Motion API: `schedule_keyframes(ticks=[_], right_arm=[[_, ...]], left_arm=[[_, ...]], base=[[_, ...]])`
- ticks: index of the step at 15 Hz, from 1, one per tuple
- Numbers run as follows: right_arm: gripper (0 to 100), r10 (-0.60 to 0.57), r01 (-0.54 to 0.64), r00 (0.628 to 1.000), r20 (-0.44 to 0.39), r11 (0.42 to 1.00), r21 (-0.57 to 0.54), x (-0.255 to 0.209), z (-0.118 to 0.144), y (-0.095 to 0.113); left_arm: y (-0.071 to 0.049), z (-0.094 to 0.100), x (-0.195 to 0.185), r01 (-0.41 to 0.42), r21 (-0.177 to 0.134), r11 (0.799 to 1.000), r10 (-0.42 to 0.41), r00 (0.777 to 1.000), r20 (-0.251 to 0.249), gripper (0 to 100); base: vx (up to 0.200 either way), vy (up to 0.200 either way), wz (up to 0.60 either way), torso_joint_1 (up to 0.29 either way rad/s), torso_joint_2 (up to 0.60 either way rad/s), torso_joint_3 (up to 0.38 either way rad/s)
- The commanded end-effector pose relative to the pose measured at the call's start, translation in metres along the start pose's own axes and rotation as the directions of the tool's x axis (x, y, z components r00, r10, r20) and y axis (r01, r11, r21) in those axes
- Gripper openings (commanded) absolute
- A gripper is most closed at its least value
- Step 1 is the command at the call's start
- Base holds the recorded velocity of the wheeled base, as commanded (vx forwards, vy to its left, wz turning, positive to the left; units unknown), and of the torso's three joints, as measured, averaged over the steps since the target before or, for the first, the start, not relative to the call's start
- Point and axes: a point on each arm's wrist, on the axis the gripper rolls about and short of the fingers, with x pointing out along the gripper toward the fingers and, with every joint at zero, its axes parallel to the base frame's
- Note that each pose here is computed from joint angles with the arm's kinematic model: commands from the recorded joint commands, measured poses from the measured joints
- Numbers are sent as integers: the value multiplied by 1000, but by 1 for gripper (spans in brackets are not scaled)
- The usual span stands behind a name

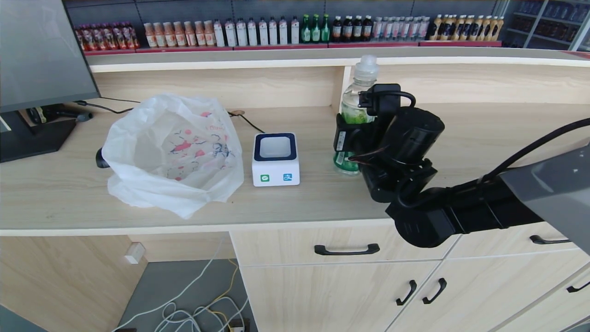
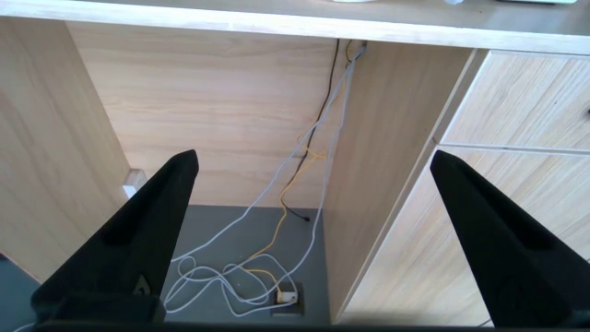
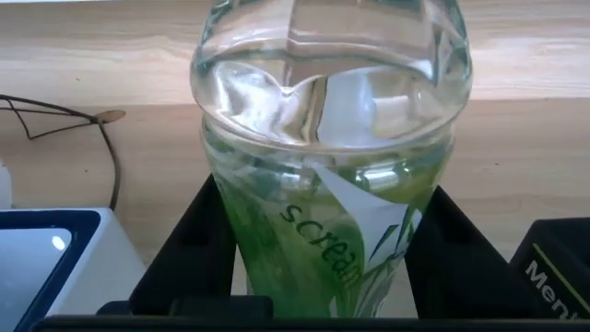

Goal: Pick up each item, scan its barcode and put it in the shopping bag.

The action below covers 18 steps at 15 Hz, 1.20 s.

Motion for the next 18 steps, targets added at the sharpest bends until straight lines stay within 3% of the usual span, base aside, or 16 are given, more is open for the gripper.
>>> schedule_keyframes(ticks=[1, 8, 12, 15, 18], right_arm=[[0, -3, 2, 1000, 22, 1000, 13, -1, 8, -2], [0, 1, -4, 998, 64, 999, 41, -7, 26, -3], [0, 17, -25, 994, 104, 997, 78, -17, 50, -1], [0, 38, -54, 989, 141, 992, 115, -41, 66, -6], [0, 64, -90, 987, 149, 981, 172, -77, 64, -17]], left_arm=[[0, 0, 0, -1, 0, 1000, 1, 1000, 0, 100], [0, 0, 0, 1, 0, 1000, -1, 1000, 0, 100], [0, 0, 0, -1, 0, 1000, 1, 1000, 0, 100], [0, 0, 0, 1, 0, 1000, -1, 1000, 0, 100], [0, 0, 0, 1, 0, 1000, -1, 1000, 0, 100]], base=[[0, 0, 0, 0, 0, 0], [0, 0, 0, 0, 0, 0], [0, 0, 0, 0, 0, 0], [0, 0, 0, 0, 0, 0], [0, 0, 0, 0, 0, 0]])
